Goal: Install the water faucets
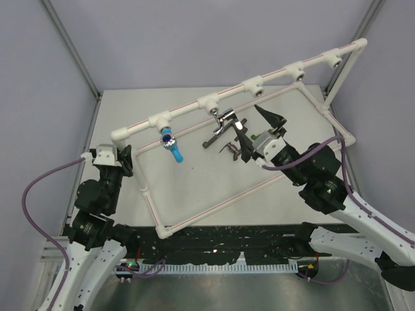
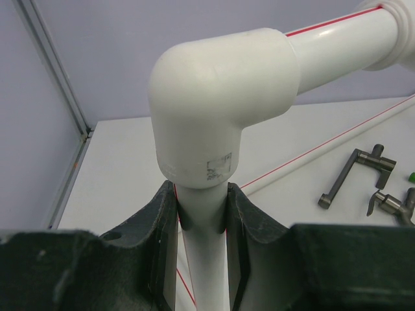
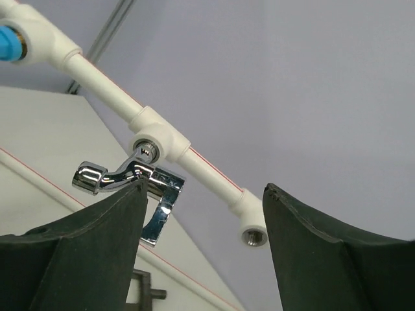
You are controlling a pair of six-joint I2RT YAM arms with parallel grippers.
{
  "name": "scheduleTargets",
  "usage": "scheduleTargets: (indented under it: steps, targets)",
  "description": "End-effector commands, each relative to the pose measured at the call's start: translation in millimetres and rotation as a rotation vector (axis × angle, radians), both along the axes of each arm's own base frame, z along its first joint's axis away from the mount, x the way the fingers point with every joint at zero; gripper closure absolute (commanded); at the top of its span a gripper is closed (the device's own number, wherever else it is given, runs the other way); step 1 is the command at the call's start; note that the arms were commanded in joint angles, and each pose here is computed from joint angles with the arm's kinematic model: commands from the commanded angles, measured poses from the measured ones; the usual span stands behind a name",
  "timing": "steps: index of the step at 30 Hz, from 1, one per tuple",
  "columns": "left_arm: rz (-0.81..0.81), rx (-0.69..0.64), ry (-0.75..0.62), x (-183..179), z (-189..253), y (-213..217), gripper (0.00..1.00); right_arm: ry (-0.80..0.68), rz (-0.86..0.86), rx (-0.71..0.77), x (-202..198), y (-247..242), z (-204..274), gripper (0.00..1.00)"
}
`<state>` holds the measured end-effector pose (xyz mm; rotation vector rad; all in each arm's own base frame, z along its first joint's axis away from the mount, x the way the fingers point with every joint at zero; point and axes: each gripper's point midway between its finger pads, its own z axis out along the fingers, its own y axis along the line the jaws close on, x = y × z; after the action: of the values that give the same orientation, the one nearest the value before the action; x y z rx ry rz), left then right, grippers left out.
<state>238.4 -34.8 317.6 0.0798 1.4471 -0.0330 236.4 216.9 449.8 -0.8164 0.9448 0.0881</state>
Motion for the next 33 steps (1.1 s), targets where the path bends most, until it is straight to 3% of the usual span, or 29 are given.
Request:
scheduleTargets:
  steps: [1, 7, 13, 23, 33]
  targets:
    - [0.03, 0.068, 0.077, 3, -20, 6, 1.0, -0.191, 0.066, -0.441, -7, 19, -9, 0.25]
    - [0.022, 0.066, 0.079, 4, -21, 4, 1.0, -0.181, 0.069, -0.633, -2, 24, -22, 0.25]
    - [0.022, 0.066, 0.079, 4, -20, 4, 1.0, -0.224, 0.014, -0.732, 7, 34, -30, 0.25]
    - [0.019, 0.068, 0.078, 4, -20, 3, 1.0, -0.331, -0.085, -0.738, 28, 51, -27, 0.35]
    - [0.021, 0.065, 0.072, 3, -19, 4, 1.0, -0.315, -0.075, -0.782, 42, 70, -45, 0.41]
